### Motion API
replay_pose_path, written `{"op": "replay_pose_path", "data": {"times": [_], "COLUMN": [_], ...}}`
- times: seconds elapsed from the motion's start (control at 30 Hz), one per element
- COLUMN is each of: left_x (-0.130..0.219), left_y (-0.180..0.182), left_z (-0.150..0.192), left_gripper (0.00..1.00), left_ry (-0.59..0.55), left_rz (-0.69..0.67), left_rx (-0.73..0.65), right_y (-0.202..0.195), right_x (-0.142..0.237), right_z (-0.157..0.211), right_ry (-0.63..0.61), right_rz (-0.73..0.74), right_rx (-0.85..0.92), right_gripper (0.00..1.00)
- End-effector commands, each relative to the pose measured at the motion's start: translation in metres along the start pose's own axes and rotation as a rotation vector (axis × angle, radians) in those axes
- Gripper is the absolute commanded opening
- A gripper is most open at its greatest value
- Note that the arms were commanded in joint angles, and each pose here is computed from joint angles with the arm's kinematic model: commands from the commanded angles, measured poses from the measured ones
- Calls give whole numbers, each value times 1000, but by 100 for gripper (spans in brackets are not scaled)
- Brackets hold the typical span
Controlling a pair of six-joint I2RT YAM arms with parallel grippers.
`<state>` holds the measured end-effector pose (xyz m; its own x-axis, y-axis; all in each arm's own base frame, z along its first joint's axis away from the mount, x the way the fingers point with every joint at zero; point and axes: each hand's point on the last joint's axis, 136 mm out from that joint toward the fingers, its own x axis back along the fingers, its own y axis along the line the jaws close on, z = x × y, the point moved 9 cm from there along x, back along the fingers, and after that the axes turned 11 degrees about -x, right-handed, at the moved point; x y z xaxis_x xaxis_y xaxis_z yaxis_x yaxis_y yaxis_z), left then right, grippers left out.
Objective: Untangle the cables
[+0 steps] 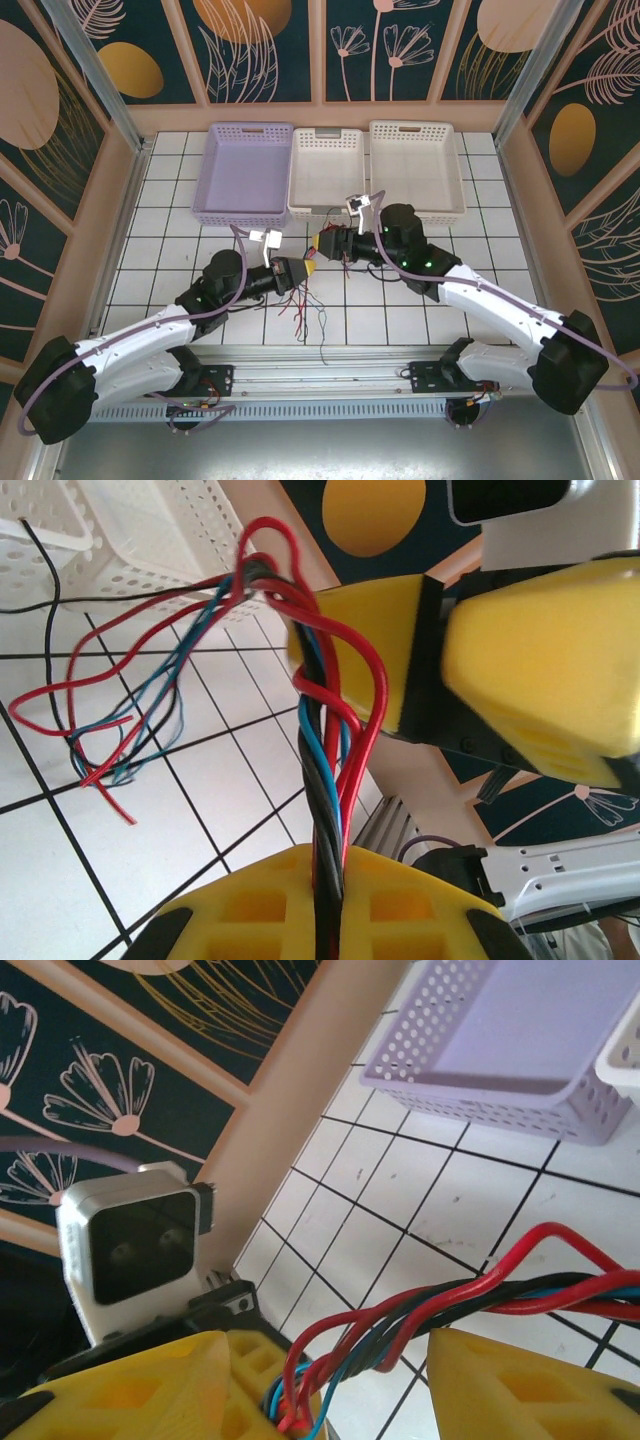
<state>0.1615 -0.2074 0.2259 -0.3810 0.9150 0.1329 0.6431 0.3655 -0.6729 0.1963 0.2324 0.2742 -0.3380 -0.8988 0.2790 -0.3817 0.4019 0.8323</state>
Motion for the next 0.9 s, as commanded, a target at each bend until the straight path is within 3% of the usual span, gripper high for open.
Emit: {"op": "replay_pose_path", "data": {"times": [0.0,0.27,0.47,0.57,0.73,0.87], "left_x": [2,6,6,5,5,6], "left_y": [-9,-11,-9,-9,-8,-12], "left_z": [-7,-2,1,4,7,6], "left_gripper": [0,0,0,0,0,18], "left_ry": [-75,-103,-89,-78,-45,-15], "left_rz": [44,88,95,96,95,100], "left_rx": [-42,-40,-39,-39,-49,-78], "right_y": [-2,-4,-3,0,1,-2], "right_x": [-5,-5,1,6,13,16], "right_z": [-1,-5,-7,-10,-8,-5], "right_ry": [-26,-74,-136,-169,-196,-199], "right_rz": [-8,9,-5,-11,-14,-7], "right_rx": [-43,-63,-69,-57,-40,-28], "right_gripper": [54,45,22,1,0,0]}}
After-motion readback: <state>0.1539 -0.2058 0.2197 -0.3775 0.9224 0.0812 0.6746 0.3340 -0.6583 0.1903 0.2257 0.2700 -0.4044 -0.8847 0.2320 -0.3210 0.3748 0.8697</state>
